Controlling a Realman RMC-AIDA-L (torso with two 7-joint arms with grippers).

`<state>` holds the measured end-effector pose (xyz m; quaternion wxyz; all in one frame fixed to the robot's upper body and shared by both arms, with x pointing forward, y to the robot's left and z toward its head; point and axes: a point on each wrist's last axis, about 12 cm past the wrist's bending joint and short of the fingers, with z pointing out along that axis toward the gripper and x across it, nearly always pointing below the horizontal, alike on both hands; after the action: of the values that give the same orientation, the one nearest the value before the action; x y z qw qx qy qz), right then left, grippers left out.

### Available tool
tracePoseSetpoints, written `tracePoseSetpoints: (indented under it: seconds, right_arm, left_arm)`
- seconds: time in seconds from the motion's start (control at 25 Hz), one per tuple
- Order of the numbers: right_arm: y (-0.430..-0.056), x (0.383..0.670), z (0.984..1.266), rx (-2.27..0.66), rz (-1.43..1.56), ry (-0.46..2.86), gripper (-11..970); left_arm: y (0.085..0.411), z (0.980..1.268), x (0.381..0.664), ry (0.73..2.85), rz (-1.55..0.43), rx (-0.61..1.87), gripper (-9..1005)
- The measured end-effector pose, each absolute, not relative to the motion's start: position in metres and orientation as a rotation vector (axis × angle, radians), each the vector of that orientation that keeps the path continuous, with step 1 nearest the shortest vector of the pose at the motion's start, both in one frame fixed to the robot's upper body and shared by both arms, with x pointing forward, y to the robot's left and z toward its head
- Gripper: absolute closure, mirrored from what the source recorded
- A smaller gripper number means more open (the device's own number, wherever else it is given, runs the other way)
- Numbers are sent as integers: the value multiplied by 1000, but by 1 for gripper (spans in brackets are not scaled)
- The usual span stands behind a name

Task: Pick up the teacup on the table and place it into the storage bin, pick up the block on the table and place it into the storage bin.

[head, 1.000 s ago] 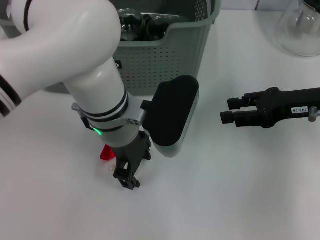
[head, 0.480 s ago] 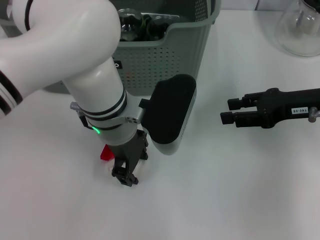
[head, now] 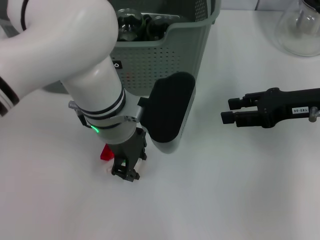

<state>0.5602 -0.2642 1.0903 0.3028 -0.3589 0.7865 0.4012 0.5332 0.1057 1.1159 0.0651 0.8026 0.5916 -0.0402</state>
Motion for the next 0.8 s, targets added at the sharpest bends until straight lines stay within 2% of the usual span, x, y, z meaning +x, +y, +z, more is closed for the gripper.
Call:
tracePoseSetpoints:
  seconds: [0.12, 0.32, 0.4, 0.52, 0.64, 0.8]
  right_arm:
    - [-264, 560, 1090, -952, 1063, 2085, 362]
    - [-266, 560, 1091, -956, 1062, 2085, 362]
    - [-267, 561, 1092, -957, 1061, 2085, 362]
    - [-268, 561, 1092, -957, 1058, 2085, 362]
    - [-268, 561, 1093, -960, 1055, 2085, 363]
    - [-269, 562, 1094, -962, 1048, 2085, 363]
  left_arm:
    - [108, 1128, 531, 1799, -167, 2392, 591]
    - [125, 1176, 530, 1811, -506, 2157, 590]
    - [145, 1201, 540, 1809, -680, 1909, 590]
    - [176, 1228, 557, 1811, -802, 1537, 589]
    - [216, 1252, 583, 1875, -792, 1065, 589]
    - [238, 1271, 605, 1931, -712, 825, 588]
